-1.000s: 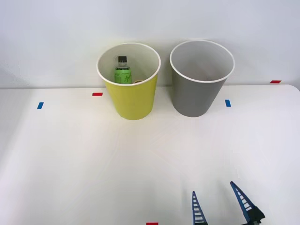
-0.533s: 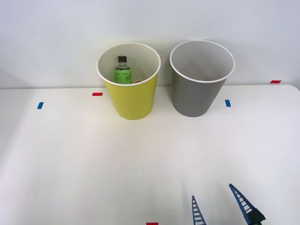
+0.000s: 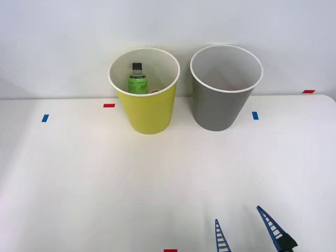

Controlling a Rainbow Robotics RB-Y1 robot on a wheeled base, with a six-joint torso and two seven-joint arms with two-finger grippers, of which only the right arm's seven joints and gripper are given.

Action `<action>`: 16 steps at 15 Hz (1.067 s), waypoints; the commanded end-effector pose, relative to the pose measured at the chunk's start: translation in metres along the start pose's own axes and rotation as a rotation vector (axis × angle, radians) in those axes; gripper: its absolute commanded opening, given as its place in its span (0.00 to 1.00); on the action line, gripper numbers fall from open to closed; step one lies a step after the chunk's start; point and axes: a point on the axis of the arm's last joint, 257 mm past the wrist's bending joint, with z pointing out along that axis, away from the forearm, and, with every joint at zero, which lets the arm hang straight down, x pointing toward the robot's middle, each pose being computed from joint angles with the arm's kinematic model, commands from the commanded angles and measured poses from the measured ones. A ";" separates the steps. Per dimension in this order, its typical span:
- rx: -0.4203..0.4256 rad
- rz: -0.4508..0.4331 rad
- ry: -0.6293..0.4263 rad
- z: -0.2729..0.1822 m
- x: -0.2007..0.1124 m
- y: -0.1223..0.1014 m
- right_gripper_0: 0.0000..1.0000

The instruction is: Put cans in the gray bin, plastic bottles in the light green bin

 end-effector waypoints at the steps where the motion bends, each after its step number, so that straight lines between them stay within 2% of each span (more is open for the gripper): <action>1: 0.000 0.000 0.000 0.000 0.000 0.000 1.00; 16: 0.000 0.000 0.000 0.000 0.000 0.000 1.00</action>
